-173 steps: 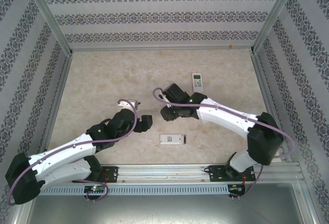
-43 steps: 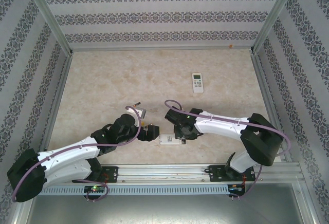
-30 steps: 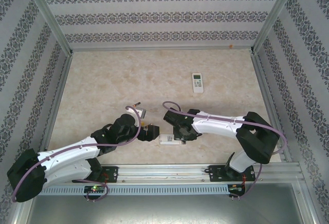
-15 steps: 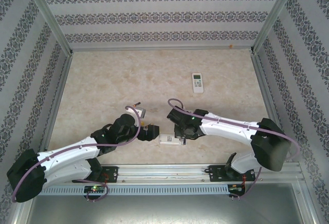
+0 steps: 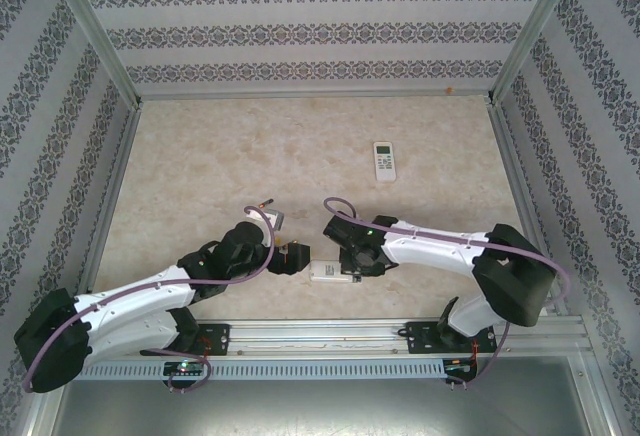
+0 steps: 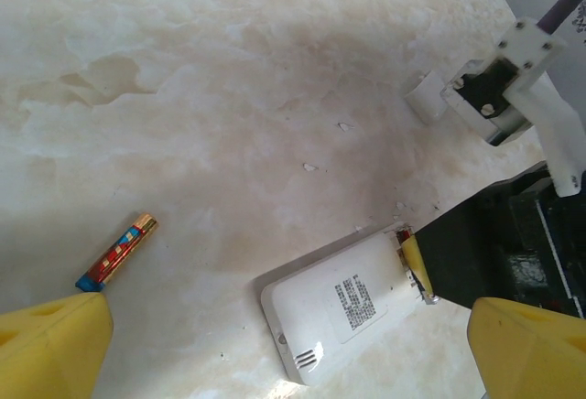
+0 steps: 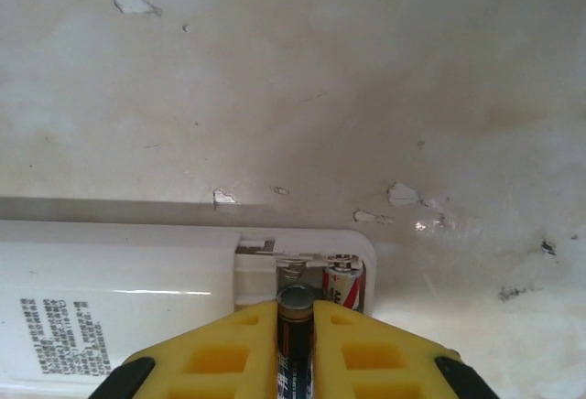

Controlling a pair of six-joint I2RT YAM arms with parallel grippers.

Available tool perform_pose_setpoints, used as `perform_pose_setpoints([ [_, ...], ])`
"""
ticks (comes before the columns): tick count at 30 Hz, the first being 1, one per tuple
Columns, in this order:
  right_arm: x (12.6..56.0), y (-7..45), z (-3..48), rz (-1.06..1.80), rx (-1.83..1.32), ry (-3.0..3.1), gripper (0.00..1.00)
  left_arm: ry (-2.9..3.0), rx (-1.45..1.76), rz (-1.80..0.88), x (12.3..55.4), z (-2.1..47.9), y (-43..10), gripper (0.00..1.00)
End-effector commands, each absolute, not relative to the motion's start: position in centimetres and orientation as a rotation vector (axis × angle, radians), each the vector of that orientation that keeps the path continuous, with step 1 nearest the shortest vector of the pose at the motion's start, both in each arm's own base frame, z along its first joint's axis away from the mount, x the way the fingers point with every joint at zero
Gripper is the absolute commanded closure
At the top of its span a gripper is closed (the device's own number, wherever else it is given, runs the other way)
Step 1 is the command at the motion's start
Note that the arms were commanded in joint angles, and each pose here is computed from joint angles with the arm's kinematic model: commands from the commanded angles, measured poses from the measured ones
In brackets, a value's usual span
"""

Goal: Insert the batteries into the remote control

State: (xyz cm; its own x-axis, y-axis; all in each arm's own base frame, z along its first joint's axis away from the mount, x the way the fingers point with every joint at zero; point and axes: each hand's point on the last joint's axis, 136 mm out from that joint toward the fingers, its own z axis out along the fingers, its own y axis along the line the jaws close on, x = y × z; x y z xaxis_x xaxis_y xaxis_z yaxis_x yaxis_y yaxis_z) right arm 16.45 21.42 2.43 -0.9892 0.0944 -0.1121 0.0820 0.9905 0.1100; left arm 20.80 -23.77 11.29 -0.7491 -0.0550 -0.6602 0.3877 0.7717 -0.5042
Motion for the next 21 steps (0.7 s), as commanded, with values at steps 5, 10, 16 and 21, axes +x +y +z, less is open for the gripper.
perform_pose_setpoints([
  [5,16.1,21.7,2.8,0.163,0.143,3.027,0.79,2.269,0.242,-0.852,20.9,11.6,-24.1,0.0],
  [10,16.1,21.5,3.8,0.191,0.154,3.005,0.79,2.29,0.234,-0.879,20.6,11.0,-24.3,0.0],
  [16,15.1,21.6,3.8,0.264,0.2,3.008,0.79,2.403,0.211,-0.966,19.4,9.0,-25.5,0.13],
  [21,14.4,21.4,3.3,0.242,0.193,3.023,0.79,2.494,0.228,-1.043,18.6,7.5,-27.1,0.23],
])
